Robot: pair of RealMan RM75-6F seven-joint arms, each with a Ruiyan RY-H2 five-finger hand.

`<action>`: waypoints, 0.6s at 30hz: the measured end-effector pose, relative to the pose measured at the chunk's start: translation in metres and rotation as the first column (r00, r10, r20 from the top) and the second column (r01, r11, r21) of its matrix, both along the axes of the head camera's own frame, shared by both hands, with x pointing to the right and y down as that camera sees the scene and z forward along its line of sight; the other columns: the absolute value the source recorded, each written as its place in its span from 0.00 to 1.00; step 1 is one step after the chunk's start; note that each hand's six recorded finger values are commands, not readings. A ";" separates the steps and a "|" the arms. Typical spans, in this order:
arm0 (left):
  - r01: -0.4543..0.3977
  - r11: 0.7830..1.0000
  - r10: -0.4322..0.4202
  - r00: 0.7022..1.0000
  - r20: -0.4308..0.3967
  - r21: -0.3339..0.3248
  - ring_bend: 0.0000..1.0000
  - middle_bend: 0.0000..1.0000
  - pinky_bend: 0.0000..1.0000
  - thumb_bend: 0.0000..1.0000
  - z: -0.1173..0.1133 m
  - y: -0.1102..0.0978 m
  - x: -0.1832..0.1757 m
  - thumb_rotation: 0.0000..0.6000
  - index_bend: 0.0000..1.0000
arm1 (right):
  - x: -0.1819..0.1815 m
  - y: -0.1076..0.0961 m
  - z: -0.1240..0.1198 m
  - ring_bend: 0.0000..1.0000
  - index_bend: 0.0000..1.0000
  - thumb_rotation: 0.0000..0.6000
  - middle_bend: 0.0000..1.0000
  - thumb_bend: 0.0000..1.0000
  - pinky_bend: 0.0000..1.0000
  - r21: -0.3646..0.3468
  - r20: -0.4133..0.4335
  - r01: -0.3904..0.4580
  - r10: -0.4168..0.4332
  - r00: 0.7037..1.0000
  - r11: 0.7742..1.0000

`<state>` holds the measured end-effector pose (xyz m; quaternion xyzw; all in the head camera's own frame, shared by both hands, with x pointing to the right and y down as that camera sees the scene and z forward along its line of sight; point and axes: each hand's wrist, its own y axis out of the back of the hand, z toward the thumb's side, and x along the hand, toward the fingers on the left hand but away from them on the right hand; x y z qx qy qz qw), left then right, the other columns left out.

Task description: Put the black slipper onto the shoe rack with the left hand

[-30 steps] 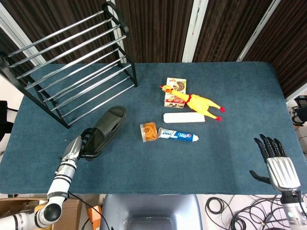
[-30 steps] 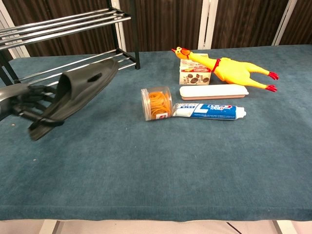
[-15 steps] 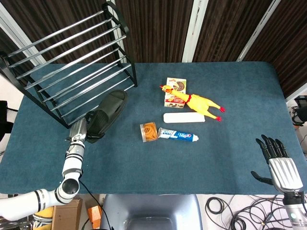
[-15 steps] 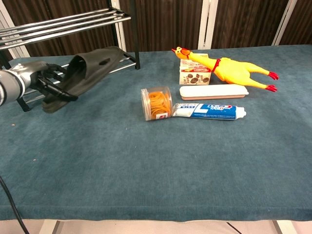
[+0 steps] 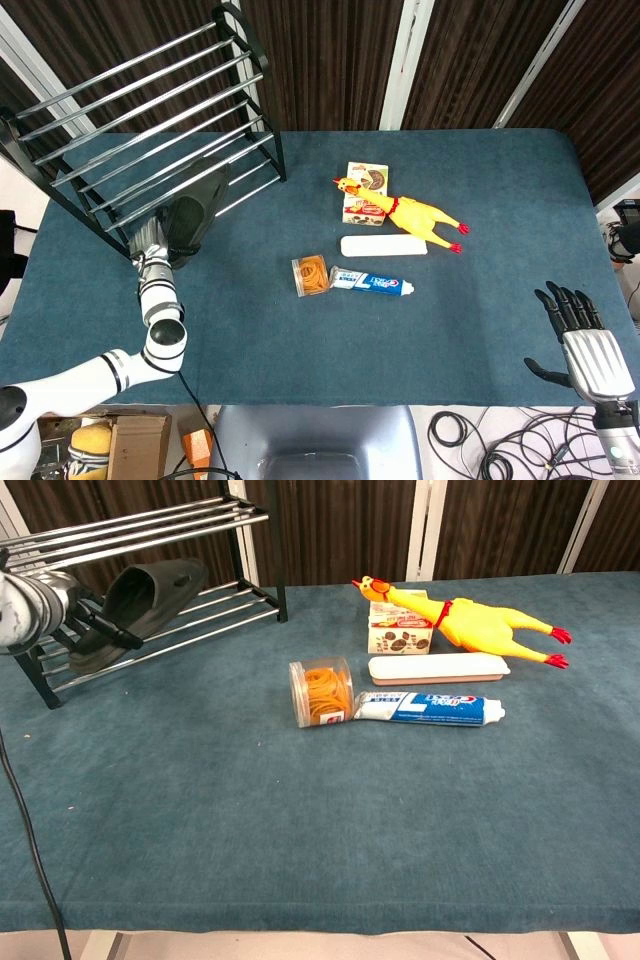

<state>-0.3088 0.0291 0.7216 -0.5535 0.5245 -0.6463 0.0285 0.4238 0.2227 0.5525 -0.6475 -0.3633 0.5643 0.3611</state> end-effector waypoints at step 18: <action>0.164 0.987 -0.163 0.979 0.127 0.004 0.77 0.77 0.95 0.31 0.016 -0.027 -0.034 1.00 0.39 | 0.008 0.001 -0.011 0.00 0.00 1.00 0.00 0.08 0.02 0.010 0.046 -0.011 0.011 0.999 1.000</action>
